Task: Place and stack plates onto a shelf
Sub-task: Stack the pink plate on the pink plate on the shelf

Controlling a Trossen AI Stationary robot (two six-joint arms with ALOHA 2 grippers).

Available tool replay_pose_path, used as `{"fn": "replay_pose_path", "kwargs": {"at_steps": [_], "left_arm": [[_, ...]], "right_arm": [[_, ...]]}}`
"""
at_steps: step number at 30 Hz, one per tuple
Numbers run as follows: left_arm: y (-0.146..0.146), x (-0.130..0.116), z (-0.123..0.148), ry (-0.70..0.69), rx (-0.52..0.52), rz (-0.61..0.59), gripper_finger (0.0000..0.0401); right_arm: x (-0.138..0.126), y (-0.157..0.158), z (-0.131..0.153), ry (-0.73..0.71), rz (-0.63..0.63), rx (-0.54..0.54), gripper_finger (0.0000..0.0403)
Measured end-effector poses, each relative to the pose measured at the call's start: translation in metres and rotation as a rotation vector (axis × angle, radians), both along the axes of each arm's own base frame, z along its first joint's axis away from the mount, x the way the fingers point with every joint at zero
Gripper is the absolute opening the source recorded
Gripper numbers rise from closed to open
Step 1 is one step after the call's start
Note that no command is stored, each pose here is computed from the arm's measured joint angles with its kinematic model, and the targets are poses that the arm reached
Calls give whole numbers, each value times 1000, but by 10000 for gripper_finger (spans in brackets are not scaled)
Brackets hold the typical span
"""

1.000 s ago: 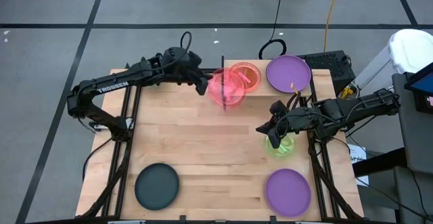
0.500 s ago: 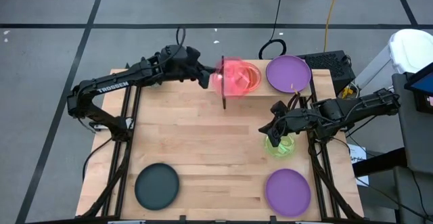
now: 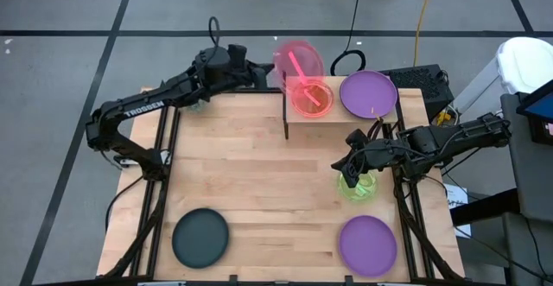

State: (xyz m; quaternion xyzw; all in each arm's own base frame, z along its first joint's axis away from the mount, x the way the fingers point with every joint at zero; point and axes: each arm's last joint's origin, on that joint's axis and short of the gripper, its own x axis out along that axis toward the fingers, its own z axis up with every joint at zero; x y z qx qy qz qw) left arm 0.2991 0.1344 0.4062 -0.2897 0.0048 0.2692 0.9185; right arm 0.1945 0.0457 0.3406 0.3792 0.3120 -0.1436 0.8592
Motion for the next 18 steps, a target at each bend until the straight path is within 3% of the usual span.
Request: {"fn": "replay_pose_path", "kwargs": {"at_steps": [7, 18], "left_arm": [[19, 4, -3, -41, 18, 48, 0], [38, 45, -50, 26, -26, 46, 0]], "right_arm": [[0, 0, 0, 1, 23, -30, 0], [0, 0, 0, 1, 30, -37, 0]]}}
